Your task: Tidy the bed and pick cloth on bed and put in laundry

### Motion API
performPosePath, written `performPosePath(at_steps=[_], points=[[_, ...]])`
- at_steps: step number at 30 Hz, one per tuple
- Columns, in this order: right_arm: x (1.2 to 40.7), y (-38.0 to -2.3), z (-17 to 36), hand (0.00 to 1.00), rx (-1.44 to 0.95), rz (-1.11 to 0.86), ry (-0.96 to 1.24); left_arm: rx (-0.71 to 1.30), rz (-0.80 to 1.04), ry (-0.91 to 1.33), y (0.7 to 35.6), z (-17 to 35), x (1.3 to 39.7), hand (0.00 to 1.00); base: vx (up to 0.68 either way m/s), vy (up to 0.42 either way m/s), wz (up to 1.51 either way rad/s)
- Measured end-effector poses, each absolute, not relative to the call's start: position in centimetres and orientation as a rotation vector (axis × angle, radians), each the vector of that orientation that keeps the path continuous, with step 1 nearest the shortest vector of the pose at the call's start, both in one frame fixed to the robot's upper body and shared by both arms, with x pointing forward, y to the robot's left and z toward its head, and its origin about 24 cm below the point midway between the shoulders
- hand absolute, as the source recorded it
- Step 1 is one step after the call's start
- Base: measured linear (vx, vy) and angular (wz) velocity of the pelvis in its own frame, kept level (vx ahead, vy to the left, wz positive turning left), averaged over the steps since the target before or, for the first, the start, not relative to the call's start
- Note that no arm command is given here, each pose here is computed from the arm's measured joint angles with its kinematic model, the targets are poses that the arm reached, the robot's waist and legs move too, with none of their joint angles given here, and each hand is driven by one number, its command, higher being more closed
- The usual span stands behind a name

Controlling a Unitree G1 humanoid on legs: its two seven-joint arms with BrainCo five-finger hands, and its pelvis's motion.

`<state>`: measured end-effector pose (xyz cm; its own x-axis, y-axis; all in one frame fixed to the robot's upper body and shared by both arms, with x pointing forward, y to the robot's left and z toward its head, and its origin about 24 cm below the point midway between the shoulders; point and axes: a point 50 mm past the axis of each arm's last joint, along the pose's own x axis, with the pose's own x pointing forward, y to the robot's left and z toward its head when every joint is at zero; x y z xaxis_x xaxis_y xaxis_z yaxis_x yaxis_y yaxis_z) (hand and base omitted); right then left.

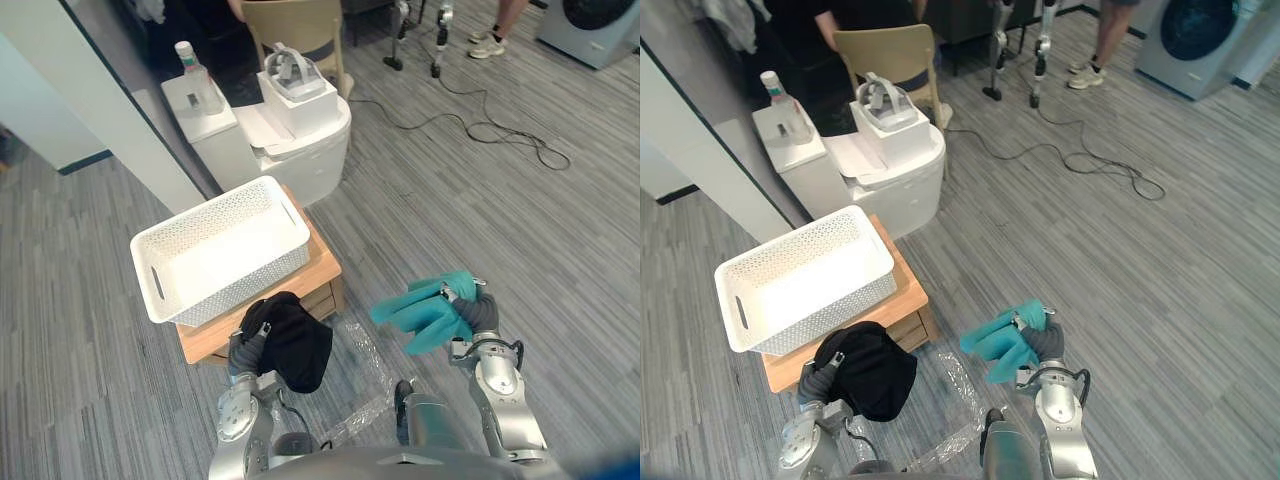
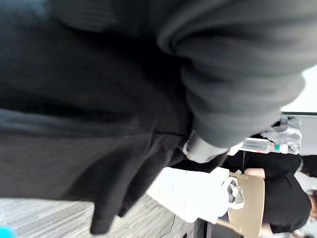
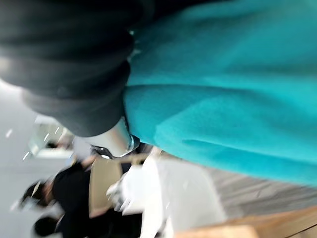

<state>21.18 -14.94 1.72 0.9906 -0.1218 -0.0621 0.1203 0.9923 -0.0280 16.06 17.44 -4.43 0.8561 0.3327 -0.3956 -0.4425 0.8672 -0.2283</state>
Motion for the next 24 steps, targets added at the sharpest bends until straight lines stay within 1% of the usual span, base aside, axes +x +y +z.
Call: performPosePath(at_steps=[3,6,12,14,17,20,24], points=[[21.3,-14.9,3.1,1.00,-0.013,-0.127,-0.009,-0.337,0.412,0.340,17.4,-4.2,16.5,1.00,0.08,-0.107,1.29],[21.6,-15.6,3.4,1.00,-0.033,-0.142,-0.029,-0.360,0.429,0.348,17.5,-4.4,16.5,1.00,0.09,0.113,1.02],[22.6,-15.6,3.3,1.00,-0.050,-0.125,-0.023,-0.343,0.479,0.367,18.7,-4.9,15.7,1.00,0.12,0.201,0.22],[22.3,-16.9,3.1,1.00,-0.082,-0.162,-0.013,-0.350,0.476,0.375,18.4,-5.0,15.4,1.00,0.11,0.276,-0.03],[21.9,-16.0,2.7,1.00,-0.042,-0.157,0.004,-0.335,0.523,0.346,19.4,-4.6,15.2,1.00,0.10,0.245,0.15],[22.0,-15.3,2.8,1.00,-0.010,-0.145,0.003,-0.322,0.530,0.356,19.7,-4.8,14.7,1.00,0.08,0.173,0.24],[22.2,-15.5,3.0,1.00,-0.017,-0.149,-0.010,-0.309,0.520,0.377,19.6,-5.1,14.1,1.00,0.05,0.152,0.02]])
